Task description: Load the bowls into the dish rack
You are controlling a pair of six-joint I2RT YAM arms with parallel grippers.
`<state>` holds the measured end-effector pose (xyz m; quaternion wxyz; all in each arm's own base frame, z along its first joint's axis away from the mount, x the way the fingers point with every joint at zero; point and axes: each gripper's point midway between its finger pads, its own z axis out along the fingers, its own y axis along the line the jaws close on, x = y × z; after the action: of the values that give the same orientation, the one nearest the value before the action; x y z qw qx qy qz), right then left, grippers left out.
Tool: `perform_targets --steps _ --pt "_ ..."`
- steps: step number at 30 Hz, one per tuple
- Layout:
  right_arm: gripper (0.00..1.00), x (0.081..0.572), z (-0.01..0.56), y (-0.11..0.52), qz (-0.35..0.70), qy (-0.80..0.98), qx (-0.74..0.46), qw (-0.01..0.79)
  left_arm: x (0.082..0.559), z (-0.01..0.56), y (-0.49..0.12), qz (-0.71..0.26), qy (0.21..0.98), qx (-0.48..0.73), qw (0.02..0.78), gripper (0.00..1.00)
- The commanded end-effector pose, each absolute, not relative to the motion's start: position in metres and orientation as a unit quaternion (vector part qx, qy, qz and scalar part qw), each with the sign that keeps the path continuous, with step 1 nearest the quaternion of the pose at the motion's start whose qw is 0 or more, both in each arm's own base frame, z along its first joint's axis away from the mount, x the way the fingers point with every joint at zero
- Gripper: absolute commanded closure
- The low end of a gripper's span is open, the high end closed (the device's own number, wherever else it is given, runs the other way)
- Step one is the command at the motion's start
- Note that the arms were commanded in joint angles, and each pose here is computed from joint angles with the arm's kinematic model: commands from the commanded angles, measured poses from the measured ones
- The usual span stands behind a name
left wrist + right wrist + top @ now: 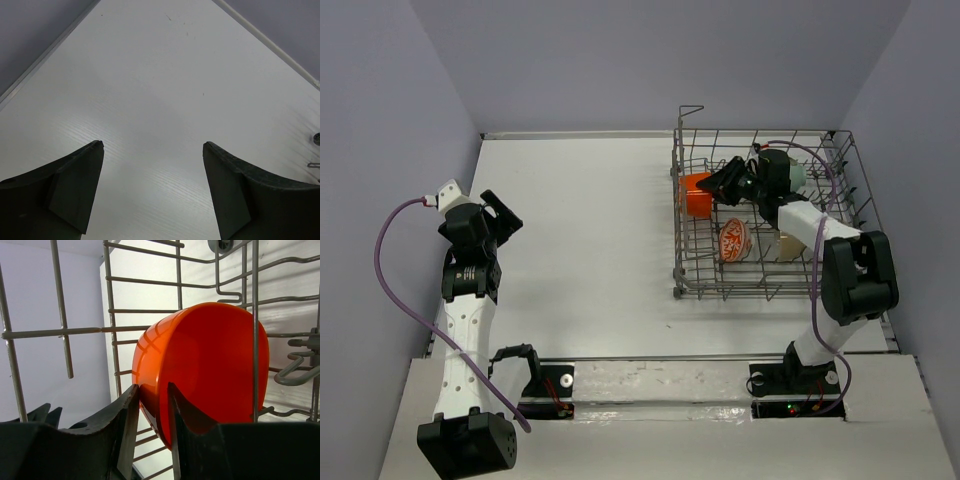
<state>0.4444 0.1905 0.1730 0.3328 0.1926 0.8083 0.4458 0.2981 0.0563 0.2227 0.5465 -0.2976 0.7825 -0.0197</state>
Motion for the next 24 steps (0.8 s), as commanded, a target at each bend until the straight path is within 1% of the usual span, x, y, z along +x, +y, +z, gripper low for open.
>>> perform_targets --steps 1,17,24 --pt "0.67 0.451 0.171 0.169 0.395 0.82 0.211 0.356 0.302 0.227 0.058 -0.022 0.774 -0.294 0.561 0.11" --pt "0.67 0.454 0.166 0.149 0.347 0.829 0.227 0.375 0.302 0.228 0.058 -0.023 0.773 -0.294 0.562 0.11" --pt "0.67 0.45 0.158 0.141 0.319 0.841 0.232 0.37 0.301 0.229 0.058 -0.023 0.772 -0.293 0.563 0.11"
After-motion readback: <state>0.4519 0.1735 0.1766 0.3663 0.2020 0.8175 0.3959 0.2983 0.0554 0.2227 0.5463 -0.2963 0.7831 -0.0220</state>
